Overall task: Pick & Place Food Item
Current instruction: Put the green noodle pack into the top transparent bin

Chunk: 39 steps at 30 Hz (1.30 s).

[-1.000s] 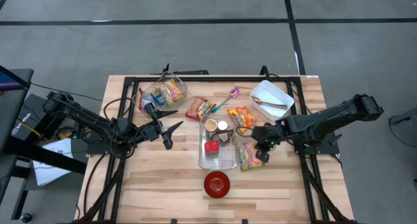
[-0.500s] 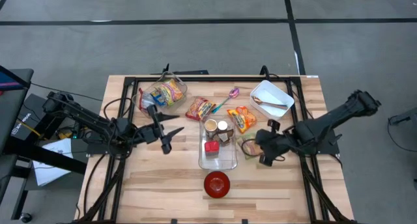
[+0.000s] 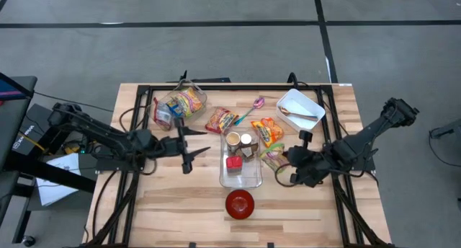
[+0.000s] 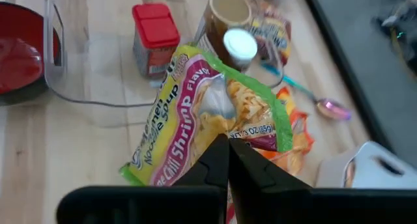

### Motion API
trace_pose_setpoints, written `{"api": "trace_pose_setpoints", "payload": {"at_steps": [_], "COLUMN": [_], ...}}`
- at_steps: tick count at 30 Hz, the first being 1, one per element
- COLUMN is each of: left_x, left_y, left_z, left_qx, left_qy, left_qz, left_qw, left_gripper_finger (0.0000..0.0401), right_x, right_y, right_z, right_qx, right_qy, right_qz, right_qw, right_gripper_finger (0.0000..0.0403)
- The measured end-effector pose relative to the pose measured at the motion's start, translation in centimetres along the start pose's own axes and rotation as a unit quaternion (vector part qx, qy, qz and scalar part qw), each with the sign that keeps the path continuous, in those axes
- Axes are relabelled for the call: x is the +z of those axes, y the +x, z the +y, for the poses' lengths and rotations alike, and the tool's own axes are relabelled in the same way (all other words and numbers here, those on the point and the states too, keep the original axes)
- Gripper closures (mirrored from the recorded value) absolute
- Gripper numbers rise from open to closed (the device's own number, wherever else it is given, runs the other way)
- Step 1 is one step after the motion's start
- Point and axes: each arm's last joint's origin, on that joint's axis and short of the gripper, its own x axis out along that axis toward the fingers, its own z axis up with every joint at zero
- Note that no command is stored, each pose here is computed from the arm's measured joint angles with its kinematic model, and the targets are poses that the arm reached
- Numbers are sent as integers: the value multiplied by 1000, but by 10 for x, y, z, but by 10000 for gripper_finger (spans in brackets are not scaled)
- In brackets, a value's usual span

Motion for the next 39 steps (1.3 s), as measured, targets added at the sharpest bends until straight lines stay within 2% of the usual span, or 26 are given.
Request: {"api": "trace_pose_setpoints", "payload": {"at_steps": [7, 11, 18, 23, 29, 39], "left_x": [-10, -16, -29, -36, -39, -45], "left_y": [41, 63, 91, 104, 112, 125], "left_z": [-10, -14, -19, -17, -13, -20], "left_qx": [-7, -3, -30, -49, -91, -99], "left_qy": [-23, -39, -78, -139, -215, -236], "left_qz": [45, 63, 75, 76, 70, 95], "left_qw": [999, 997, 994, 986, 970, 962], "left_gripper_finger": [123, 103, 101, 101, 96, 96], "right_x": [6, 10, 19, 22, 22, 30], "right_y": [-1, -3, -12, -18, -17, 3], "right_z": [3, 7, 18, 23, 22, 27], "right_qx": [-4, -6, 5, -6, -27, -78], "right_qy": [-31, -48, -90, -110, -120, -144], "right_qz": [-35, -61, -125, -156, -161, -152], "right_qw": [999, 997, 988, 982, 979, 975], "right_gripper_finger": [403, 403, 403, 403, 403, 403]}}
